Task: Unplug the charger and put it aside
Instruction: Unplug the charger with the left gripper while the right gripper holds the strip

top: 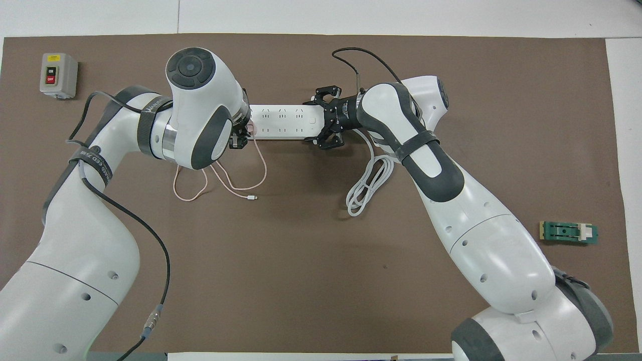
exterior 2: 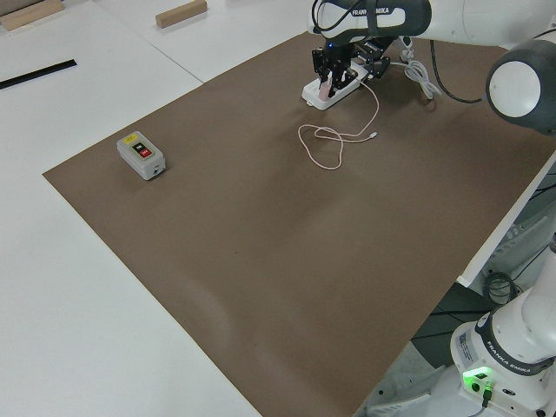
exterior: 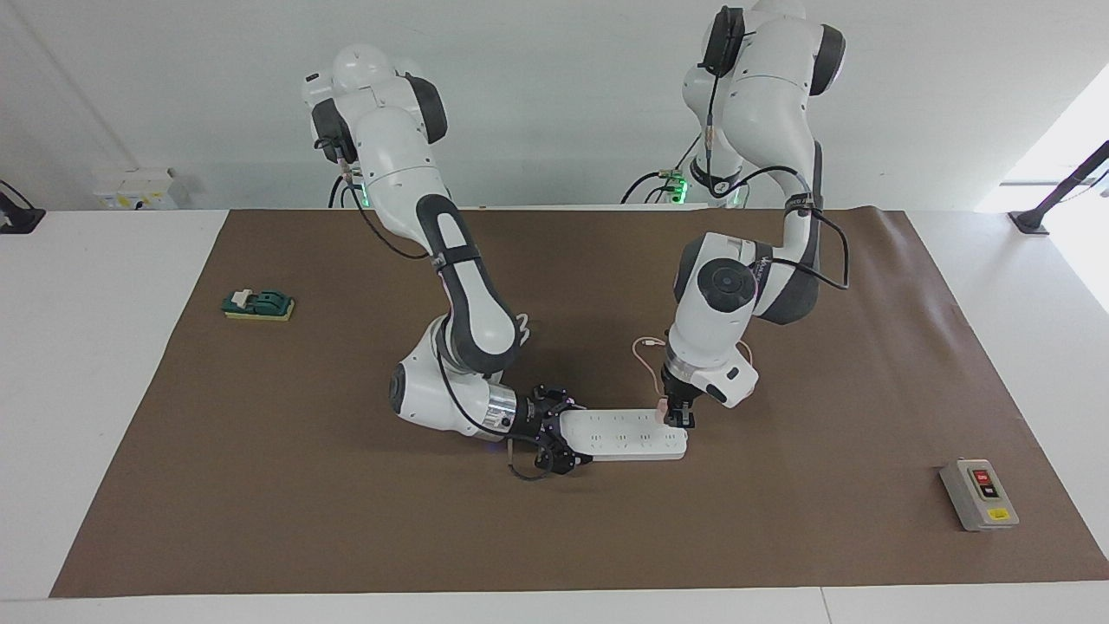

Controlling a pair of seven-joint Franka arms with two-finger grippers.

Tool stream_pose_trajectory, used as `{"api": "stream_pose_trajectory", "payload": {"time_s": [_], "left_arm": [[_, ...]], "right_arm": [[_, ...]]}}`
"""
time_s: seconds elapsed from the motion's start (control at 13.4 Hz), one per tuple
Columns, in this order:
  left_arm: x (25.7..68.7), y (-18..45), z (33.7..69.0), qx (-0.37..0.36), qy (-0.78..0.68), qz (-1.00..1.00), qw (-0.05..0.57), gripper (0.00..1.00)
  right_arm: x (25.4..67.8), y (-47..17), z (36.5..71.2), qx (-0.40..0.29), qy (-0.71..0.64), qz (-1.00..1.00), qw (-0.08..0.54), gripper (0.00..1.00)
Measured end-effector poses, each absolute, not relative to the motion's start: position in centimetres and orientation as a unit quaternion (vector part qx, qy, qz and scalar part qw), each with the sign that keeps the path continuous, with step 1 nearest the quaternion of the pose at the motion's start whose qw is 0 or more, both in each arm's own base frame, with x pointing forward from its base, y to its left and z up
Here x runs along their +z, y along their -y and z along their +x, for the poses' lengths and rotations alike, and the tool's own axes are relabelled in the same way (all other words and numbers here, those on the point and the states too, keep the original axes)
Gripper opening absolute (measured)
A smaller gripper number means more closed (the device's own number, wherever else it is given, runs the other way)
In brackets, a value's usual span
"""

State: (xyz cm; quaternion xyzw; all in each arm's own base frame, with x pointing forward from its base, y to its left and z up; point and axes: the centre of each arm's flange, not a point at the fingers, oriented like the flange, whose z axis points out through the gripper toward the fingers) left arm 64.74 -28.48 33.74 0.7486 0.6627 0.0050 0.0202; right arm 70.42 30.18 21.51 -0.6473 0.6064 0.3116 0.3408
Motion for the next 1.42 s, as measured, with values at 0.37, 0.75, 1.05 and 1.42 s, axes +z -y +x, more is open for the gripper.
{"api": "stream_pose_trajectory", "payload": {"time_s": [0.37,0.75,1.05,1.42], "left_arm": [[34.3,28.3,64.8,0.001,-0.654,0.756,0.023,0.31],[42.2,25.2,64.7,0.010,-0.646,0.763,0.018,0.31],[45.6,24.0,63.1,0.004,-0.561,0.828,0.002,0.31],[45.6,17.9,61.1,-0.042,-0.317,0.947,-0.036,0.31]], "right_arm": [[21.5,-30.2,70.4,0.312,-0.609,-0.645,0.340,0.94],[21.5,-30.2,70.4,0.311,-0.609,-0.646,0.340,0.94],[21.5,-30.6,70.3,0.304,-0.610,-0.647,0.342,1.00],[22.2,-30.6,70.4,0.302,-0.612,-0.646,0.341,1.00]]}}
